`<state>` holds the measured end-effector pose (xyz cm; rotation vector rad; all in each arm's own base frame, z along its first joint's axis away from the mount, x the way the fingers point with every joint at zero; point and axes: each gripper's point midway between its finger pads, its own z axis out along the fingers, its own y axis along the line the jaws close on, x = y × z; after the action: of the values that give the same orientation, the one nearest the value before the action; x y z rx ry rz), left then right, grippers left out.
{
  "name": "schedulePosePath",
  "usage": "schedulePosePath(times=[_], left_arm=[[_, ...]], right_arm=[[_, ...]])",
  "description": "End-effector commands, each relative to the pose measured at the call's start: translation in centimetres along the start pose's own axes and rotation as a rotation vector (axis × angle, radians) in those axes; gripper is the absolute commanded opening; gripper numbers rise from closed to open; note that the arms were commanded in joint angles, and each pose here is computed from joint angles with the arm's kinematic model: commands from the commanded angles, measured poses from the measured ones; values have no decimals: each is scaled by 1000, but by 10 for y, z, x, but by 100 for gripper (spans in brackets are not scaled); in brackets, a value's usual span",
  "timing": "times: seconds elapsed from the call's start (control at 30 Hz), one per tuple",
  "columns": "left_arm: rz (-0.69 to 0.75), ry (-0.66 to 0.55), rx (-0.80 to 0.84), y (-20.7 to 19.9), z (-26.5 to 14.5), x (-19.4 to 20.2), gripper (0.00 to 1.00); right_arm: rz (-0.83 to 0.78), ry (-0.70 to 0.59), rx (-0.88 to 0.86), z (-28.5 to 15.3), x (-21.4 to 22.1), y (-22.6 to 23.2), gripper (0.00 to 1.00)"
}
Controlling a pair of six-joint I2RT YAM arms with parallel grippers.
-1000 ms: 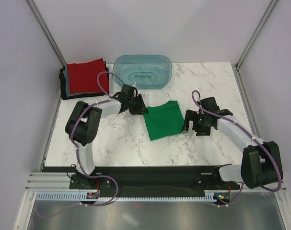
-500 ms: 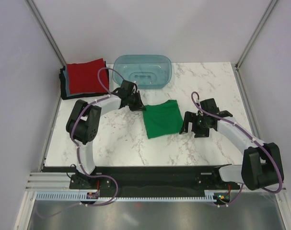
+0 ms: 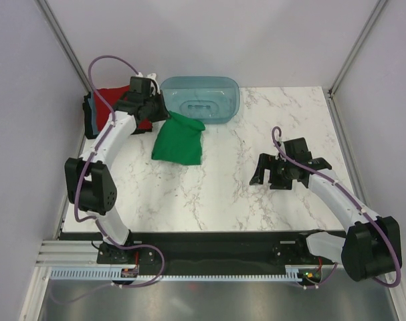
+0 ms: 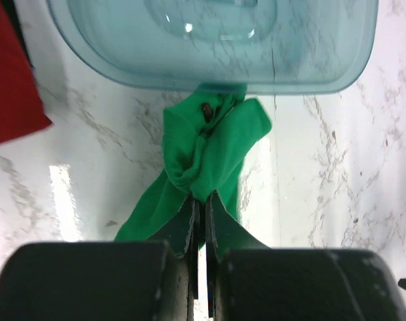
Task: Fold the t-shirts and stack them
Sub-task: Neatly place the folded tshirt to the corner
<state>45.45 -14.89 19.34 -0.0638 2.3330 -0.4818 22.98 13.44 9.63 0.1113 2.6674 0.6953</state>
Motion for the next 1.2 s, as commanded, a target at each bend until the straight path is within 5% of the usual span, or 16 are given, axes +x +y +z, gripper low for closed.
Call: schedulePosePath(times=[0.0, 0.63, 1.17], left_arm=[[103, -128, -29, 0, -48, -55, 2], [61, -372, -201, 37, -120, -148, 2], [40, -410, -232, 87, -117, -197, 2]], right_arm=[[-17, -9, -41, -3, 1, 8, 98], [-14, 10, -74, -1, 4, 12, 98], [-1, 39, -73, 10, 7, 9, 98]])
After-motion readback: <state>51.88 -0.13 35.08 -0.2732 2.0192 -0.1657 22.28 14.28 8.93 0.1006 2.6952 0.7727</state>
